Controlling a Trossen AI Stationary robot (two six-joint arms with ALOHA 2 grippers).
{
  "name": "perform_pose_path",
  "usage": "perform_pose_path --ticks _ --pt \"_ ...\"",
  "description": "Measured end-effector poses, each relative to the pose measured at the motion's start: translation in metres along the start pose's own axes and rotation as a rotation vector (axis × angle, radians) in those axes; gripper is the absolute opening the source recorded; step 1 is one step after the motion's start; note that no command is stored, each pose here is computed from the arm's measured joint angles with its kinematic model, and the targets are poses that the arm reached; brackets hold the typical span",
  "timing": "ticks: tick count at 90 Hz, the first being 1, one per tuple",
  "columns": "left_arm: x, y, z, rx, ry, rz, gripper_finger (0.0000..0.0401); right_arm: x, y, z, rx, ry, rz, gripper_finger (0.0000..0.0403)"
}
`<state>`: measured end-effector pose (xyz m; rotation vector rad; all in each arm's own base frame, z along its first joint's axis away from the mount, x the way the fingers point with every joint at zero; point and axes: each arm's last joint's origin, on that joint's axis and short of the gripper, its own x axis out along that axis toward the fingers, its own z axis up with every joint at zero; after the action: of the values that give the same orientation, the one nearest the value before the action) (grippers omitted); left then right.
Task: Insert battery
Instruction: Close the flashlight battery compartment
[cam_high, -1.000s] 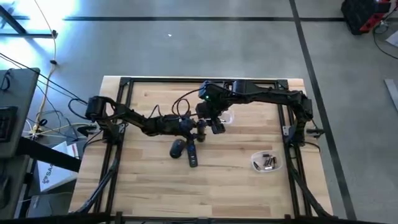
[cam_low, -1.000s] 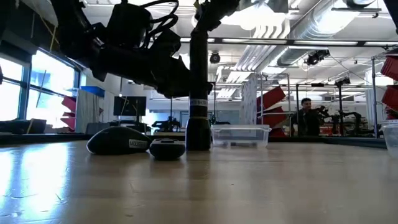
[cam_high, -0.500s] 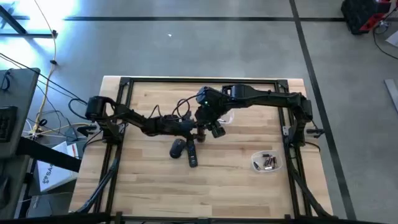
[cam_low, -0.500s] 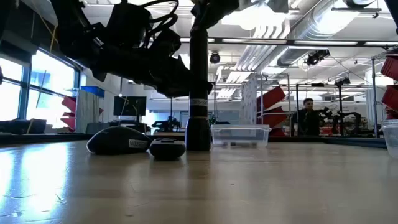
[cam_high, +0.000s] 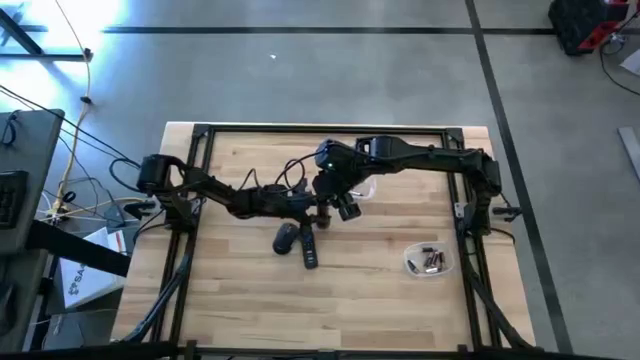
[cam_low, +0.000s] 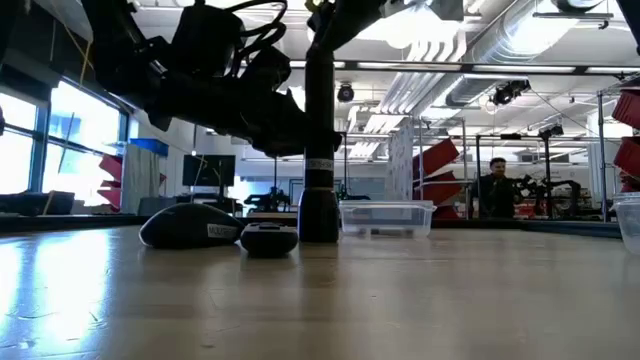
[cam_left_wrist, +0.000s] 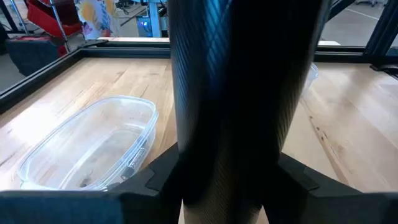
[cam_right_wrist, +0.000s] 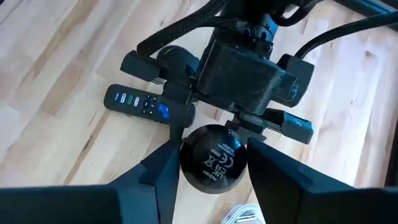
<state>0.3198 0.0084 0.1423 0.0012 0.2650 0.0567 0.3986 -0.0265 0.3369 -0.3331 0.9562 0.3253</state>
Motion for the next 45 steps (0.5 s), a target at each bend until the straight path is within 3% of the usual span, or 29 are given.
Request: perform_pose_path --ticks 21,45 --pt "0.0 -0.0001 -0.0005 0.014 0.005 -0.002 0.0144 0.0 0.0005 0.0003 0.0 -0.01 0.018 0.0142" --pt "-0.0001 -0.0018 0.0 0.014 0.0 -0.079 0.0144 0.0 0.0019 0.0009 -0.033 -0.03 0.056 0.013"
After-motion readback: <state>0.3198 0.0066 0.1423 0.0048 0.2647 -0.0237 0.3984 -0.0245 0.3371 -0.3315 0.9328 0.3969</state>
